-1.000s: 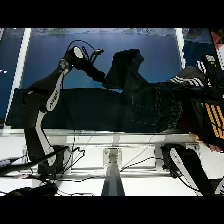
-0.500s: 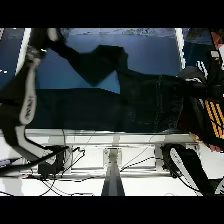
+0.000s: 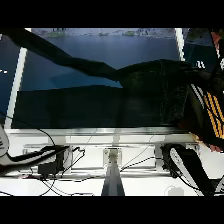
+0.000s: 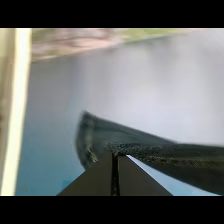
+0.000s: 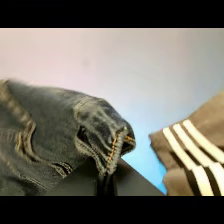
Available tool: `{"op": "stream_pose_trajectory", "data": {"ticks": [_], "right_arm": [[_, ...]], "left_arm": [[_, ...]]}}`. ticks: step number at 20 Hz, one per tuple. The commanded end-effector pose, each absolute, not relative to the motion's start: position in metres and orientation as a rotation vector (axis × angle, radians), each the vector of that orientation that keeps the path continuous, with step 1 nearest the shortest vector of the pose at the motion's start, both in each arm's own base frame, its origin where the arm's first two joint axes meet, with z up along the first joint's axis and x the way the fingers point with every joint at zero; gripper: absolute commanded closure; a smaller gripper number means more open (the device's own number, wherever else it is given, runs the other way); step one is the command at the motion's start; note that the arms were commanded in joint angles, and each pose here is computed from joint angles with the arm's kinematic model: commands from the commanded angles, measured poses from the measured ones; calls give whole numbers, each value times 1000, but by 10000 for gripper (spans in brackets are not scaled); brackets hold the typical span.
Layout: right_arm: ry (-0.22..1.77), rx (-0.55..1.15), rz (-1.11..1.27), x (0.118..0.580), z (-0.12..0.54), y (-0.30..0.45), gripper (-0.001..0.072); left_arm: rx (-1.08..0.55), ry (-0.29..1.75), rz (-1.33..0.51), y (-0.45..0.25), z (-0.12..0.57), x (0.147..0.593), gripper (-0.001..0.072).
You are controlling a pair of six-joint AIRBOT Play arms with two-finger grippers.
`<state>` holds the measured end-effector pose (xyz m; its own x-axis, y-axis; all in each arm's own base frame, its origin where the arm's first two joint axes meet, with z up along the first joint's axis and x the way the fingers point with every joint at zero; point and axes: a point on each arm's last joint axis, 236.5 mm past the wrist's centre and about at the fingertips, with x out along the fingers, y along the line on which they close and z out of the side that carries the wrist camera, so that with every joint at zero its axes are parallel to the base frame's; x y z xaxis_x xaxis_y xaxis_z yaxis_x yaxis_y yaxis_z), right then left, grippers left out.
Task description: Fold the clothes and pants, and hang the long-sleeved shirts on hangers.
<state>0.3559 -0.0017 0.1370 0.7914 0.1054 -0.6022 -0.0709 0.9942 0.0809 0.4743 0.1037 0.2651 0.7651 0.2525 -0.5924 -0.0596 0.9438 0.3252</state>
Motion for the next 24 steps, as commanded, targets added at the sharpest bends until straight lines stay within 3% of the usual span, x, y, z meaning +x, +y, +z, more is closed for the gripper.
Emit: {"op": "stream_pose_trajectory", "data": {"ticks": [1, 7, 14, 20, 24], "right_arm": [[597, 54, 72, 369, 144, -7, 670], [603, 54, 62, 378, 136, -11, 670], [653, 90, 31, 414, 91, -22, 670], [395, 97, -37, 484, 99, -23, 670], [424, 83, -4, 497, 70, 0, 670]], "left_arm": [[266, 608, 325, 161, 308, 433, 684], [124, 569, 505, 224, 319, 397, 684], [-17, 691, 362, 216, 223, 464, 684], [-148, 661, 361, 221, 174, 516, 683], [-155, 722, 317, 203, 142, 531, 683]]}}
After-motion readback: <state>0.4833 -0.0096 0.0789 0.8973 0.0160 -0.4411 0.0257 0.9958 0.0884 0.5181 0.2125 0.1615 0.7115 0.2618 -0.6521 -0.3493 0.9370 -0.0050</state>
